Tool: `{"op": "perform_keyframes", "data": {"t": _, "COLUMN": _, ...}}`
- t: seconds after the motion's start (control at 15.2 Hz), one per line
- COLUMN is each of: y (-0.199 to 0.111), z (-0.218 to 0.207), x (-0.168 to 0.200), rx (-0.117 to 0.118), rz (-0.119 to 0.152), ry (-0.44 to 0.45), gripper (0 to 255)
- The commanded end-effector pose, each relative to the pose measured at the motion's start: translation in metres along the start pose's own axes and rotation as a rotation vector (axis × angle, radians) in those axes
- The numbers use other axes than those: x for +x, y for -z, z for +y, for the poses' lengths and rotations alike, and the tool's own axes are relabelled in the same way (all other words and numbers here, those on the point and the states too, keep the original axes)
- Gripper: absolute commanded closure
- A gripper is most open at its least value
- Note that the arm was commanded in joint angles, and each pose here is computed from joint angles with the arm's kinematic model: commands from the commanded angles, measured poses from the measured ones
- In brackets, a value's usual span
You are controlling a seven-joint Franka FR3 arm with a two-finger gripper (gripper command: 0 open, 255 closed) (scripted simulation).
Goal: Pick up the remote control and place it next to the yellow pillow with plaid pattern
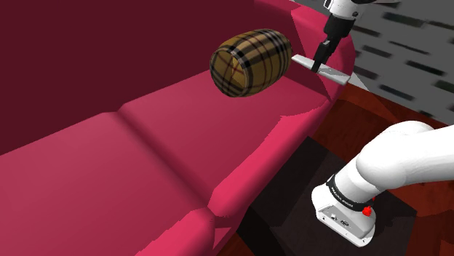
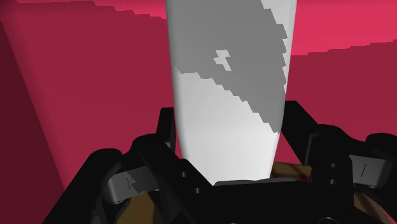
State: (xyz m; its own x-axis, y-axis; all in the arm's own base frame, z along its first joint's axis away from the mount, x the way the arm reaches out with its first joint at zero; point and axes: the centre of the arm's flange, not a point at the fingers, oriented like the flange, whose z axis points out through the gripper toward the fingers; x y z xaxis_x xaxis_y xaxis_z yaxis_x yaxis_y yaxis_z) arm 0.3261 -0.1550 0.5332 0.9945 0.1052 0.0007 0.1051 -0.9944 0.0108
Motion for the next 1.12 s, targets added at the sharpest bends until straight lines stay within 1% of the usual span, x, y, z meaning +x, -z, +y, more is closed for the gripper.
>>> {"op": "perform_keyframes", "data": {"t": 0.0, "y": -0.010, "z": 0.000, "x": 0.000, "rx": 0.000, "rz": 0.001, "ry": 0.000, "gripper": 255}}
{"op": "perform_keyframes", "data": {"t": 1.06, "y": -0.094, "z": -0.001, "x": 0.000, "rx": 0.000, "rz": 0.001, "ry": 0.000, "gripper": 255}}
